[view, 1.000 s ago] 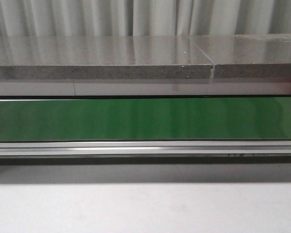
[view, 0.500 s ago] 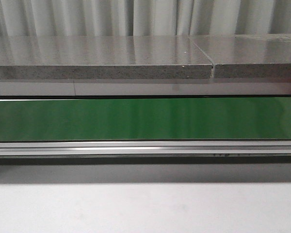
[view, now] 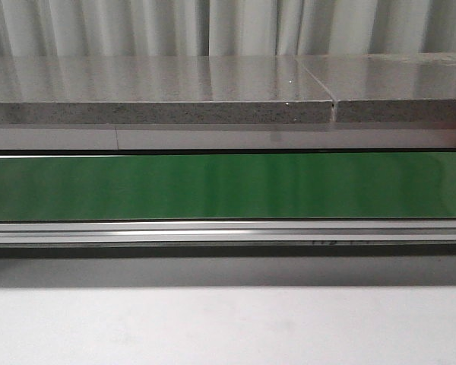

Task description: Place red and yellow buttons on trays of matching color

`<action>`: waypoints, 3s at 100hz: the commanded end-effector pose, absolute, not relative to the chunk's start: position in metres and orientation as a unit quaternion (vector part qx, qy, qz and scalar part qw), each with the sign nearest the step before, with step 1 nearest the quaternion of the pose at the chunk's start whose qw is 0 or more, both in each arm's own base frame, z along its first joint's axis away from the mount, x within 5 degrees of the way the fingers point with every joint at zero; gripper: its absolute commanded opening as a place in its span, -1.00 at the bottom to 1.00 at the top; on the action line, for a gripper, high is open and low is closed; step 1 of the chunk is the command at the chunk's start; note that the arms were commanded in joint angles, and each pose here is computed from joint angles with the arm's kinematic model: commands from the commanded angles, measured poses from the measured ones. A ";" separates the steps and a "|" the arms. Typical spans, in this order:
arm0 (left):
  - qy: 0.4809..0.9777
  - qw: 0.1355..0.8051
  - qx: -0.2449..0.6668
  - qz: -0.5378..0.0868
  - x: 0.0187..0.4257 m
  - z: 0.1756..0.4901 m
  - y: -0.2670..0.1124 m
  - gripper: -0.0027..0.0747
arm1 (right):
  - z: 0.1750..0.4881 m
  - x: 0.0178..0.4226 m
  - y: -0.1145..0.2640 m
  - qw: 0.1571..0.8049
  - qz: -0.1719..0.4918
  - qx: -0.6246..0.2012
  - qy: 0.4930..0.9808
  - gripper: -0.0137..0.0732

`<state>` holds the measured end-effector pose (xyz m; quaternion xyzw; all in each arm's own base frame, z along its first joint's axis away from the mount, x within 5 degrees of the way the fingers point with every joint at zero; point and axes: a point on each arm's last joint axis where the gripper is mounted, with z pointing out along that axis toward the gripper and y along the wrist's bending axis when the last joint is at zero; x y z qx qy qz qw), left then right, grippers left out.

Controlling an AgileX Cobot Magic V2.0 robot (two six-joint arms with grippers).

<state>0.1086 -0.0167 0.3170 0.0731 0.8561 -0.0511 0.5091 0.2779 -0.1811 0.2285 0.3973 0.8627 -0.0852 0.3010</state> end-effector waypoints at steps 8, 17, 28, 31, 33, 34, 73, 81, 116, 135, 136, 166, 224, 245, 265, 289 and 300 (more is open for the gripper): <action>0.831 0.549 0.069 -0.055 0.111 0.332 -0.017 -0.99 | 0.240 0.286 -0.186 0.352 -0.088 0.385 0.848 -0.38; 0.831 0.549 0.069 -0.055 0.111 0.332 -0.017 -0.99 | 0.235 0.288 -0.188 0.350 -0.087 0.385 0.850 -0.38; 0.831 0.549 0.069 -0.055 0.111 0.332 -0.017 -0.99 | 0.227 0.291 -0.189 0.340 -0.086 0.386 0.854 -0.38; 0.831 0.549 0.069 -0.055 0.111 0.332 -0.017 -0.99 | 0.225 0.291 -0.189 0.336 -0.085 0.386 0.855 -0.38; 0.831 0.549 0.069 -0.055 0.111 0.332 -0.017 -0.99 | 0.223 0.291 -0.190 0.334 -0.085 0.386 0.855 -0.38; 0.831 0.549 0.069 -0.055 0.111 0.332 -0.017 -0.99 | 0.223 0.292 -0.190 0.334 -0.085 0.386 0.856 -0.38; 0.831 0.549 0.069 -0.055 0.111 0.332 -0.017 -0.99 | 0.223 0.295 -0.191 0.348 -0.083 0.383 0.852 0.39; 0.831 0.549 0.069 -0.055 0.111 0.332 -0.017 -0.99 | 0.223 0.295 -0.191 0.350 -0.083 0.383 0.851 0.46; 0.831 0.549 0.069 -0.055 0.111 0.332 -0.017 -0.99 | 0.227 0.295 -0.190 0.359 -0.083 0.381 0.848 0.46; 0.831 0.549 0.069 -0.055 0.111 0.332 -0.017 -0.99 | 0.246 0.289 -0.188 0.381 -0.092 0.373 0.841 0.46; 0.831 0.549 0.069 -0.055 0.111 0.332 -0.017 -0.99 | 0.247 0.289 -0.187 0.384 -0.092 0.372 0.840 0.46; 0.831 0.549 0.069 -0.055 0.111 0.332 -0.017 -0.99 | 0.297 0.274 -0.164 0.440 -0.104 0.336 0.827 0.46; 0.831 0.549 0.069 -0.055 0.111 0.332 -0.017 -0.99 | 0.350 0.271 -0.035 0.497 -0.029 0.138 0.856 -0.84; 0.831 0.549 0.069 -0.055 0.111 0.332 -0.017 -0.99 | 0.368 0.255 -0.006 0.523 -0.030 0.066 0.849 -0.84; 0.831 0.549 0.069 -0.055 0.111 0.332 -0.017 -0.99 | 0.379 0.243 0.008 0.541 -0.050 -0.009 0.839 -0.84; 0.831 0.549 0.069 -0.055 0.111 0.332 -0.017 -0.99 | 0.365 0.225 0.016 0.542 -0.040 -0.037 0.839 -0.84; 0.831 0.549 0.069 -0.055 0.111 0.332 -0.017 -0.99 | 0.360 0.213 0.017 0.547 -0.037 -0.042 0.835 -0.84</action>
